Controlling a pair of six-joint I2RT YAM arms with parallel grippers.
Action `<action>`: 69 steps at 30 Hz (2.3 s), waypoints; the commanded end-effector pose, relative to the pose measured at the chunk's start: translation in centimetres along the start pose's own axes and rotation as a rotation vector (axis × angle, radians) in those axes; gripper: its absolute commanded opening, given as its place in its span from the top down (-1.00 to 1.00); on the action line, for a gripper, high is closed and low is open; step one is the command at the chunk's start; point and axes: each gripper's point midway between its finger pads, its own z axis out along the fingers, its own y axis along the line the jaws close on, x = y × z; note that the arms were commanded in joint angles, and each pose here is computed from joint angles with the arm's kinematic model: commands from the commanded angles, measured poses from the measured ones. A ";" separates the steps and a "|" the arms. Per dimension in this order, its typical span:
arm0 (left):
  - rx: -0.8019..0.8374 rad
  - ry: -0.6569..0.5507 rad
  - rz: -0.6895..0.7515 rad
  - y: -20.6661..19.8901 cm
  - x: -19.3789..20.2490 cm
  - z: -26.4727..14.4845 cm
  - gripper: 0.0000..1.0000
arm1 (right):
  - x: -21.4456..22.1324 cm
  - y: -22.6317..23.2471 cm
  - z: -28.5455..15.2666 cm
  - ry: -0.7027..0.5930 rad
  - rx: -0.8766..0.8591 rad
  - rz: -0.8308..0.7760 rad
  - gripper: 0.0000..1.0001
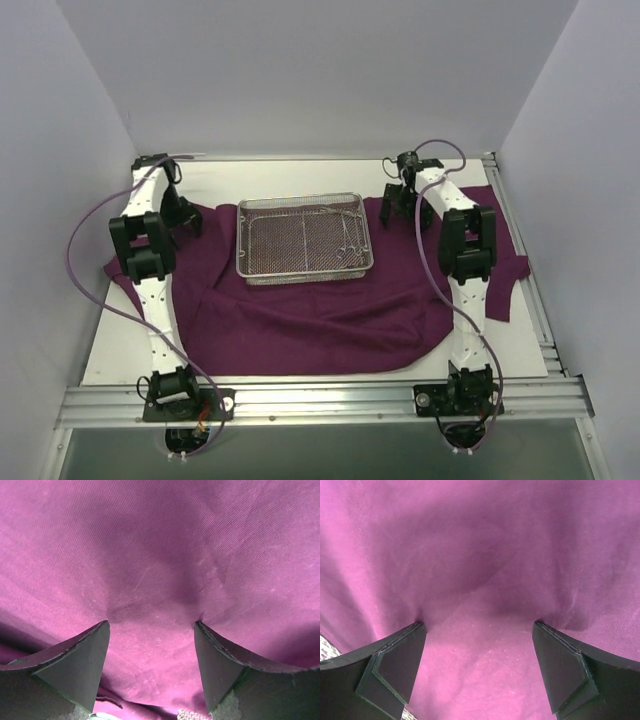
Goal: Open and lay out the surgical kit
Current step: Smooth out the surgical kit at the center of the board.
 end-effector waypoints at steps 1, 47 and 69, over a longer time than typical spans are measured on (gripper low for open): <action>-0.114 0.123 -0.140 5.7 -0.3 3.4 -0.54 | 0.0 -3.5 5.1 0.041 0.122 0.080 -0.82; -0.153 -0.021 0.202 -1.8 1.6 2.6 -0.68 | 3.3 -2.8 1.9 0.048 0.009 0.079 -0.84; 0.139 -0.239 0.109 -2.2 -8.4 -1.7 -0.71 | -0.5 3.2 2.0 0.022 -0.079 0.169 -0.82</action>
